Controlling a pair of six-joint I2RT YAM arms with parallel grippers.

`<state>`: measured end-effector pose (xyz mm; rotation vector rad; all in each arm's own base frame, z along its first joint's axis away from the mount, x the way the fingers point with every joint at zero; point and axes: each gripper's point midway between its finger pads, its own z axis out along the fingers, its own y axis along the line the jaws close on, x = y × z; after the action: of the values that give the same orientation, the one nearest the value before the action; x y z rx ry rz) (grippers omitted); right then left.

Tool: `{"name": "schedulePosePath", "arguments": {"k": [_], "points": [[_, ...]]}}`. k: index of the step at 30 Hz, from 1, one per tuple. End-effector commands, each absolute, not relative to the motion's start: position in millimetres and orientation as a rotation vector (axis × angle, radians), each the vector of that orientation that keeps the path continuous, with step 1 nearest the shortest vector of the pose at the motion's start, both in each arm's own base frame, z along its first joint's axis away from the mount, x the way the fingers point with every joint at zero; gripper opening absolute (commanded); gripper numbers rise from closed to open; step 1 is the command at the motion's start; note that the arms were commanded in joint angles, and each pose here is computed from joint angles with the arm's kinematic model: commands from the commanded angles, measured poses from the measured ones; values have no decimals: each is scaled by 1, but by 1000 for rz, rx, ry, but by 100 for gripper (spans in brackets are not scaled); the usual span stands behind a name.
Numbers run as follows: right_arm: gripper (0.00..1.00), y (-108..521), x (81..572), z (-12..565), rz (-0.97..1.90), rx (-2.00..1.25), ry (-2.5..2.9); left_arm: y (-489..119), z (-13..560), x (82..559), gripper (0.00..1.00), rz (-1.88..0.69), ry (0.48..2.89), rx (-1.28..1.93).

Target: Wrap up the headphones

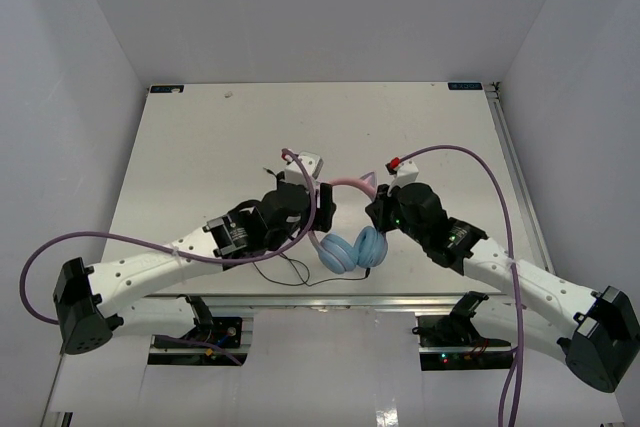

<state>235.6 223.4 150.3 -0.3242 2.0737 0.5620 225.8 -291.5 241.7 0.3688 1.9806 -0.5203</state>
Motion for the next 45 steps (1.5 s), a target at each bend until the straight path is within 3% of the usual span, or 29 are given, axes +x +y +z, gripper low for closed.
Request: {"name": "schedulePosePath", "arguments": {"k": [1,7,14,29,45], "points": [[8,239,233,182,654,-368,2008,-297,290,210,78,-560,1967,548],[8,241,225,189,686,-422,1997,-299,301,211,77,-461,1937,753],[8,241,222,183,674,-455,2034,-287,302,230,77,-255,1973,762],[8,235,224,181,632,-438,2047,-264,313,214,82,-266,1989,774],[8,243,218,180,684,-486,2055,-320,238,220,71,-183,1963,1262]]}}
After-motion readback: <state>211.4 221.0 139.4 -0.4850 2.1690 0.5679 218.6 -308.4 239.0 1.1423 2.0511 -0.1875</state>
